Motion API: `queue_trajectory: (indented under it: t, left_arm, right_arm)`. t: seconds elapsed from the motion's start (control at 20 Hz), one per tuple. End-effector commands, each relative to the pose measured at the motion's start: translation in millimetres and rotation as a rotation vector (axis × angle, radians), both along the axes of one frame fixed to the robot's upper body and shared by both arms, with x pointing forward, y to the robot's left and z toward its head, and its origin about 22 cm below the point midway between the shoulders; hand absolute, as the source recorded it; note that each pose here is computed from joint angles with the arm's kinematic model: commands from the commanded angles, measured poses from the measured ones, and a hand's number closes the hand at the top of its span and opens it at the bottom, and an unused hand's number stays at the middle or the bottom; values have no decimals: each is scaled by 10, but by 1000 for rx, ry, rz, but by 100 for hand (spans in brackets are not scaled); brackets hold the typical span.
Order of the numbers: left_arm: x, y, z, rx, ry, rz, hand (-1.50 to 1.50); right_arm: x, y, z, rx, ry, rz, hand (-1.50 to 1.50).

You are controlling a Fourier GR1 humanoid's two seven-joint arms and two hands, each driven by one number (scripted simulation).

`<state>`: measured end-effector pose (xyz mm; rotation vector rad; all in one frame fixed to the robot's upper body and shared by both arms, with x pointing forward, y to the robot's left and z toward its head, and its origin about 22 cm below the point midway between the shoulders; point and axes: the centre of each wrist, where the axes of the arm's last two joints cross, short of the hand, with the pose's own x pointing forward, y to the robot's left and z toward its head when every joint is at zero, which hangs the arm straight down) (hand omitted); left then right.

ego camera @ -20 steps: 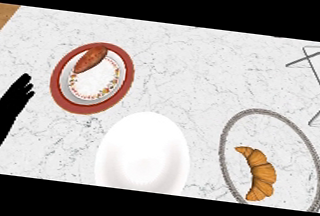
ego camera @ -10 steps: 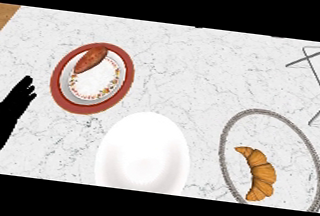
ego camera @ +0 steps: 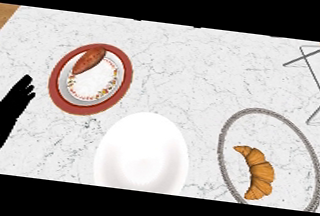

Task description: Pick the pear from the placemat and place it in the tiered shelf

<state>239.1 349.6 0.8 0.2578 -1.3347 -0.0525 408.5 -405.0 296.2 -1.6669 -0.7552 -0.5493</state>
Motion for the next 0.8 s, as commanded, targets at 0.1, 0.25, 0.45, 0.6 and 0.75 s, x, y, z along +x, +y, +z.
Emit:
queue_trajectory:
  t: [0.1, 0.25, 0.45, 0.6, 0.75]
  left_arm:
    - [-63, 58, -37, 11, 6, 25, 0]
    - [-123, 55, -112, -13, 8, 10, 0]
    - [-174, 204, 10, 0, 16, 38, 0]
    - [-198, 165, 10, -2, 17, 44, 0]
    - [-226, 96, -97, -1, 43, 74, 0]
  right_arm:
    - [-176, 154, 312, 17, -255, -1, -150]
    - [-251, 343, 291, -19, -330, 12, -150]
    - [-573, 654, 562, -52, -380, -14, -150]
    - [-933, 676, 903, -54, -383, -84, -150]
    - [-1238, 785, 935, -57, -404, -100, -150]
